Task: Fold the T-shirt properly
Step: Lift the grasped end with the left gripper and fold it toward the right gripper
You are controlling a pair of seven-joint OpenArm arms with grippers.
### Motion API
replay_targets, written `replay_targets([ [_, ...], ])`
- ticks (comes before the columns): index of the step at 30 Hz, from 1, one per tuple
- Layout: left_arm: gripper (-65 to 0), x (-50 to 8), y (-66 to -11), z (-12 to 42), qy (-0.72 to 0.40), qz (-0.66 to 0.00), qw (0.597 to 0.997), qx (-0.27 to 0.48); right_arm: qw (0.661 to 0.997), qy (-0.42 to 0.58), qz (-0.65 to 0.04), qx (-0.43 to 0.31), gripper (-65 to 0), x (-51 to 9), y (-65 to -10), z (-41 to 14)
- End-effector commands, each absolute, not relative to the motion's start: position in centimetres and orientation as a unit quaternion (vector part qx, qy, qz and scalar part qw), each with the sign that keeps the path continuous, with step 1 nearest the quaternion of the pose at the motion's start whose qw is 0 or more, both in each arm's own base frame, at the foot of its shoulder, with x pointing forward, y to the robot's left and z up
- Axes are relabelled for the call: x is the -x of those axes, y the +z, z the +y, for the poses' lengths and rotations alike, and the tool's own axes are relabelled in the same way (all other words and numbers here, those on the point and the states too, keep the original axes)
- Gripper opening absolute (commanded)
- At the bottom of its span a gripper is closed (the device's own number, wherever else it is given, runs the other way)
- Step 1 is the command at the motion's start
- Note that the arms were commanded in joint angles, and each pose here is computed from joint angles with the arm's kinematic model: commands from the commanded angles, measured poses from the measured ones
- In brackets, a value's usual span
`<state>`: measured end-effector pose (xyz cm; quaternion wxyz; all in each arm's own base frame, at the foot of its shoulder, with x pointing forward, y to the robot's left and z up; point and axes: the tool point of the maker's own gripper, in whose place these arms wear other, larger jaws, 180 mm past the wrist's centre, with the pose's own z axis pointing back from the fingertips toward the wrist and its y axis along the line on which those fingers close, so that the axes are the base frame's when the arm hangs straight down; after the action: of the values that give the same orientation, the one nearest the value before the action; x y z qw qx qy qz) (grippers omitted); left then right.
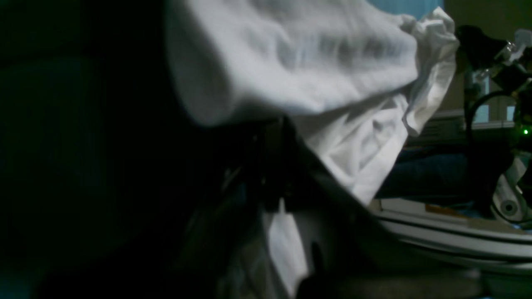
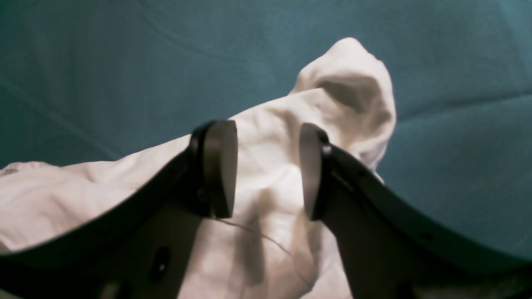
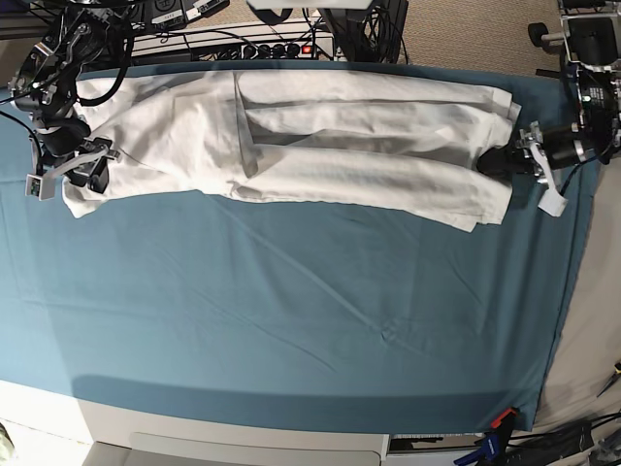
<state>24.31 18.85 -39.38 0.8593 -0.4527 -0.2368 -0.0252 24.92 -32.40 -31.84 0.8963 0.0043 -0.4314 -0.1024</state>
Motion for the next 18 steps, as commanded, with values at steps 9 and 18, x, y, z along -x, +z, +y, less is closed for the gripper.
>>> replay_targets([
  [9,-65.0,-25.8,-34.9,16.0,-0.133,-0.284,0.845,0.433,0.885,-0.094,-0.455,0.001,-40.1,-25.6,-30.4,-32.7],
  [18,-65.0,-24.9,-33.3,12.9,-0.169,-0.305,0.825,0.445,0.889,-0.093,-0.447,0.018,-40.1,-25.3,-30.6,-33.2],
])
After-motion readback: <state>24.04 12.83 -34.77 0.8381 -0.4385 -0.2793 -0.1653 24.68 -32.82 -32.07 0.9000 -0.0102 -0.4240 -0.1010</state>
